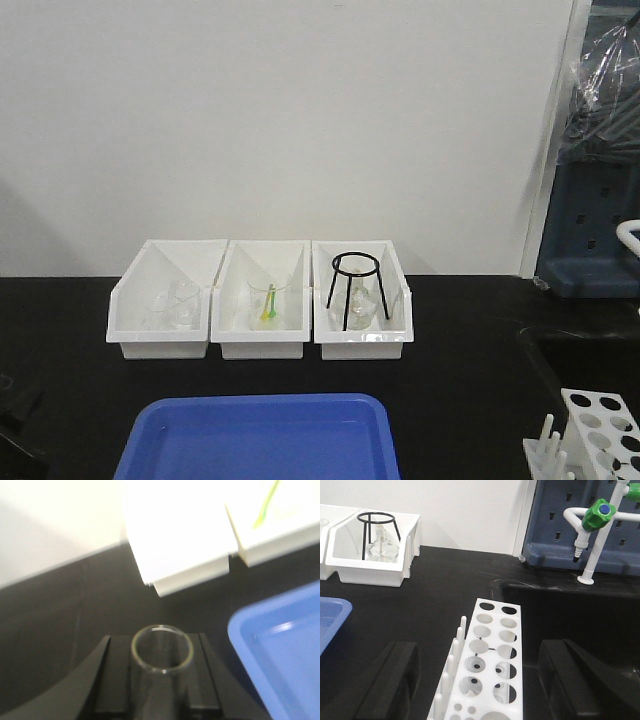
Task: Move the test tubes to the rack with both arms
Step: 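Carry the tube toward the right gripper and close the right gripper on it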
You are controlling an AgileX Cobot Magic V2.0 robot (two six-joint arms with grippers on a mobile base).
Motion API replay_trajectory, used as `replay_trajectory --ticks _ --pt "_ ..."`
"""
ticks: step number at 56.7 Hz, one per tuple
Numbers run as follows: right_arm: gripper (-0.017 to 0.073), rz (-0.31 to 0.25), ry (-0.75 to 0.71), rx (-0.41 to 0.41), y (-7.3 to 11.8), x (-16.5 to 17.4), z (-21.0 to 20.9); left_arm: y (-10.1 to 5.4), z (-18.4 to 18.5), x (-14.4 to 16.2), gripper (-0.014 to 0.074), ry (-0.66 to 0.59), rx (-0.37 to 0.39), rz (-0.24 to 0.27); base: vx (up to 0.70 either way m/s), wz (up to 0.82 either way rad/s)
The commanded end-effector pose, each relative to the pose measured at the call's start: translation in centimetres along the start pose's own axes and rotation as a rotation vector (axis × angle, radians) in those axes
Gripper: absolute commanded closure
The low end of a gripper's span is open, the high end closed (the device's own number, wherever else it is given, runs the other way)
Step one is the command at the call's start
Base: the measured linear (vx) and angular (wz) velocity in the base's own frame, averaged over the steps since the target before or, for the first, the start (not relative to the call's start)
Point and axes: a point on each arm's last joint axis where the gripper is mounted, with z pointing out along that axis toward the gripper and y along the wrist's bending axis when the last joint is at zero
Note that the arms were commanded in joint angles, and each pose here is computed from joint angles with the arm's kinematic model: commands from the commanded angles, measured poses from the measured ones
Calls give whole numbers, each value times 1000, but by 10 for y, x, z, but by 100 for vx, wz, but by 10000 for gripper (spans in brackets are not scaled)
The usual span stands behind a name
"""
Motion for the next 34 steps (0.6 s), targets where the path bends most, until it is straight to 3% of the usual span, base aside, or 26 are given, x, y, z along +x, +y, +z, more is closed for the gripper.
replay_trajectory --ticks 1,13,25,34 --pt "6 -11 -121 13 -3 -20 0 8 -13 -31 512 -176 -43 -49 0 0" --pt "6 -8 -159 14 -3 -24 0 11 -26 -47 512 -309 -33 -245 0 0" --pt "6 -34 33 -26 -2 -37 16 -3 -24 -76 512 -412 148 -262 0 0" --pt "6 -82 92 -174 20 -57 43 -21 -10 -109 508 -483 338 -336 0 0"
